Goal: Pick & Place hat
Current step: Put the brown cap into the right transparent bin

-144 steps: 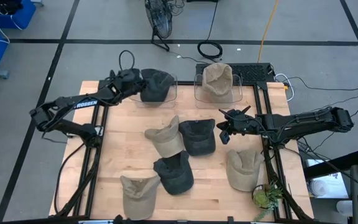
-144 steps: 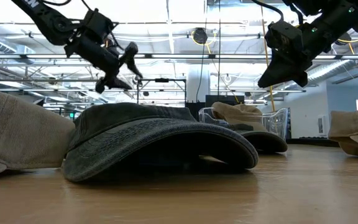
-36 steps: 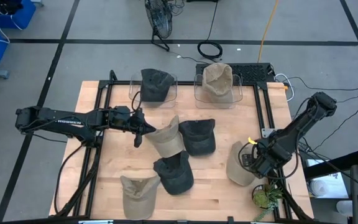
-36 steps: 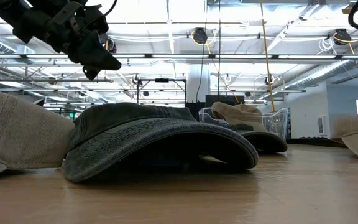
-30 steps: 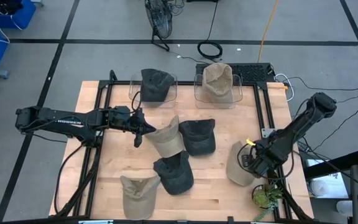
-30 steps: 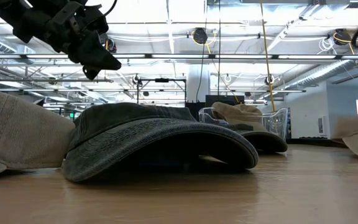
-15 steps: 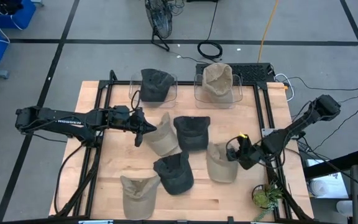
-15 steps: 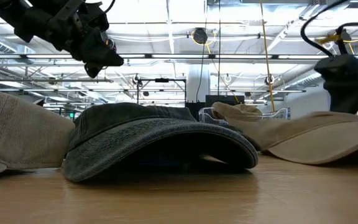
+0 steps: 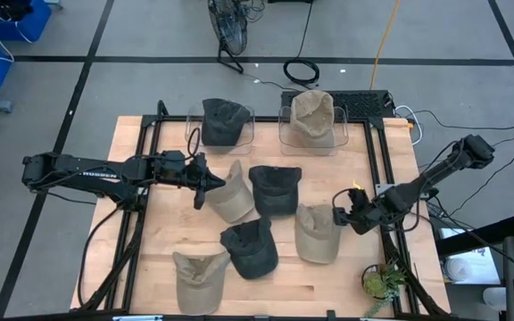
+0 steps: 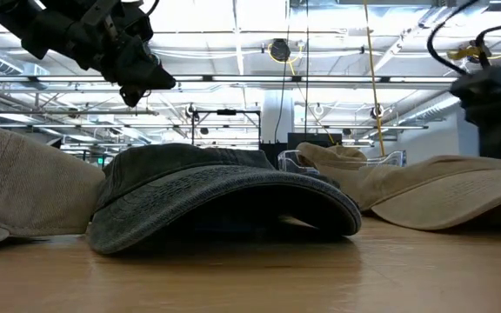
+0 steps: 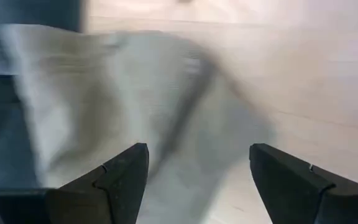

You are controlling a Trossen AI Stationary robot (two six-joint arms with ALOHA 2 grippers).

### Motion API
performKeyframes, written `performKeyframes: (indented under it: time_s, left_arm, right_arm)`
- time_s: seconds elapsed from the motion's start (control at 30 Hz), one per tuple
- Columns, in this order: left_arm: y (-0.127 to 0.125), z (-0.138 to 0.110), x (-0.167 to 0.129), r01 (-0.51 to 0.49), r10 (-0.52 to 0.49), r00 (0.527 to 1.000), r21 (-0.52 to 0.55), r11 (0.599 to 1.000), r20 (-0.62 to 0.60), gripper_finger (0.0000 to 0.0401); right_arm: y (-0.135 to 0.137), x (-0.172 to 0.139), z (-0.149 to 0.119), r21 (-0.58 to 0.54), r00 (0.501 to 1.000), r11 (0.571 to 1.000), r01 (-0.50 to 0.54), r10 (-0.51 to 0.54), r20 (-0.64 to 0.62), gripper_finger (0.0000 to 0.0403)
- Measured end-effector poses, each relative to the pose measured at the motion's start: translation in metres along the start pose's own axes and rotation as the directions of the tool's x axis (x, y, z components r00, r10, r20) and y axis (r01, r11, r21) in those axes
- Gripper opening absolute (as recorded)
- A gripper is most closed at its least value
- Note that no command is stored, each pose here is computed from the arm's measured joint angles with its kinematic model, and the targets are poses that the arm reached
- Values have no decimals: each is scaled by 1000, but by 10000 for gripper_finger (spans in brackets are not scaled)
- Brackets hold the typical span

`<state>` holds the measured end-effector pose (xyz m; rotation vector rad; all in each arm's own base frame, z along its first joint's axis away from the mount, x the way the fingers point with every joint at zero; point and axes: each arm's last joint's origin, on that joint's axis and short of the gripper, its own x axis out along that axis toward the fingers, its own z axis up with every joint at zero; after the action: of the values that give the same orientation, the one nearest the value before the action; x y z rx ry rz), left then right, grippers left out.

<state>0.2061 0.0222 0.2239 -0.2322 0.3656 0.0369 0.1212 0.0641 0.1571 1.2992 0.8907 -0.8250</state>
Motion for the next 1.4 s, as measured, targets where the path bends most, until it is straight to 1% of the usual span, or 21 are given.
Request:
performKeyframes:
  time_s: [0.07,0.1,0.23,0.33,0.47,0.6,0.7,0.8,0.9,1.07,1.13,1.2,1.27,1.3,1.4]
  left_arm:
    - [0,0,0,0,0,1000,0,1000,0,6]
    - [0,0,0,0,0,1000,0,1000,0,8]
    - [0,0,0,0,0,1000,0,1000,-1,3]
    - [0,0,0,-14,14,1000,1,1000,1,7]
    - [1,0,0,-20,20,1000,4,1000,1,3]
    - [1,0,0,-20,20,1000,4,1000,1,7]
    - [1,0,0,-20,20,1000,5,1000,2,3]
    - [1,0,0,-20,20,1000,4,1000,2,6]
    - [1,0,0,-20,20,1000,3,1000,3,5]
    - [1,0,0,-20,20,1000,-1,1000,4,7]
    - [1,0,0,-20,20,1000,-5,1000,5,6]
    - [1,0,0,-20,20,1000,-5,1000,5,3]
    - [1,0,0,-20,20,1000,-5,1000,6,5]
    - [1,0,0,-20,20,1000,-5,1000,6,6]
    - [1,0,0,-20,20,1000,-5,1000,6,6]
  right_arm:
    - [-4,1,0,18,999,999,50,-50,-14,260]
    - [-4,2,0,27,998,998,54,-53,-14,260]
    - [-3,13,-3,41,999,999,1,1,-34,260]
    - [-4,24,-6,49,999,998,-28,30,-42,260]
    - [-1,35,-9,63,994,993,-98,101,-38,260]
    - [2,39,-9,41,993,992,-117,117,-14,257]
    - [3,41,-8,27,993,993,-117,117,-8,244]
    - [3,42,-6,18,994,994,-112,112,2,220]
    - [3,43,-4,12,994,994,-106,106,8,185]
    - [3,44,-2,6,995,995,-102,102,15,111]
    - [5,44,-2,-3,993,993,-119,119,12,78]
    - [8,44,-2,-24,987,987,-157,158,20,43]
    - [14,43,-2,-46,972,973,-227,229,51,13]
    - [17,42,-2,-57,962,963,-262,266,66,8]
    - [24,39,-2,-72,931,938,-340,346,118,9]
